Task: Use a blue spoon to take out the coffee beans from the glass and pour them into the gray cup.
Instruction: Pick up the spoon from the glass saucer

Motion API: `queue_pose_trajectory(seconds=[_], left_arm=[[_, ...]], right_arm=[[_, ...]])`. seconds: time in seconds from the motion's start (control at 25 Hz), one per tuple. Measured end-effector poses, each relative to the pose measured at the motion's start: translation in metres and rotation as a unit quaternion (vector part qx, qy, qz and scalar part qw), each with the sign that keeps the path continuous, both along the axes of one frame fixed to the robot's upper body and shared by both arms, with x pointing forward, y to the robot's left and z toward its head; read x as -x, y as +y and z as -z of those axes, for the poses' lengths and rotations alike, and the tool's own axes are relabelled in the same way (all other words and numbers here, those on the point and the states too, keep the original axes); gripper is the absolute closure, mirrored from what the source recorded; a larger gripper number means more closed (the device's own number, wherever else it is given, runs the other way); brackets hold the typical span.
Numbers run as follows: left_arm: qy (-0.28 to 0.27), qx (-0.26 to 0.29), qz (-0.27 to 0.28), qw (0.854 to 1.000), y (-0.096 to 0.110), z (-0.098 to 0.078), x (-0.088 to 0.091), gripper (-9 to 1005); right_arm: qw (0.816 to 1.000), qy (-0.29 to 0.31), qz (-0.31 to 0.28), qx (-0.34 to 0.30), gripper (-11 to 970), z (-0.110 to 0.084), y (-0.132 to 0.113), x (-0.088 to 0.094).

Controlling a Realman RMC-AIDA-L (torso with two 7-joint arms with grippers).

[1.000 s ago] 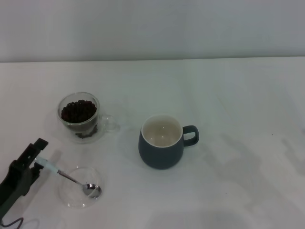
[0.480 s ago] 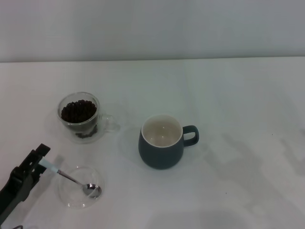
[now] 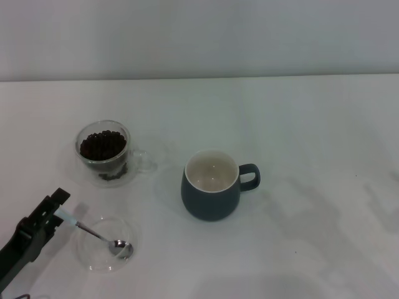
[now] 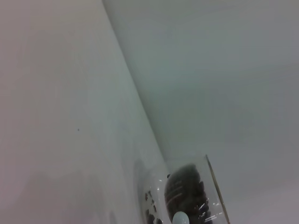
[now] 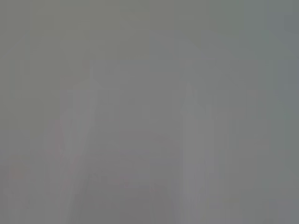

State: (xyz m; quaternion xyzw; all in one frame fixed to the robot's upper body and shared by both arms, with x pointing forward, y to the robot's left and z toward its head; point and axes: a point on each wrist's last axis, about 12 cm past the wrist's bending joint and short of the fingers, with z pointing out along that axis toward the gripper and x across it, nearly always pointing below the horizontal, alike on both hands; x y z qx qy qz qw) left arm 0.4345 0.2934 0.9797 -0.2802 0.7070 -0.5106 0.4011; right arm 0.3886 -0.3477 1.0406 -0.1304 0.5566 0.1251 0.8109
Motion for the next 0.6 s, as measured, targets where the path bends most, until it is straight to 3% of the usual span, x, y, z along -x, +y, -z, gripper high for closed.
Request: queue_pose_trajectory(seconds=[0.6], left_arm=[[0.0,-0.041,0.011,0.999,0.0017,0.0014,-0.0093,182]], right_arm=[[1.0,0.012,-0.001,-0.001,304,0.0035,0.0014,0.0035]])
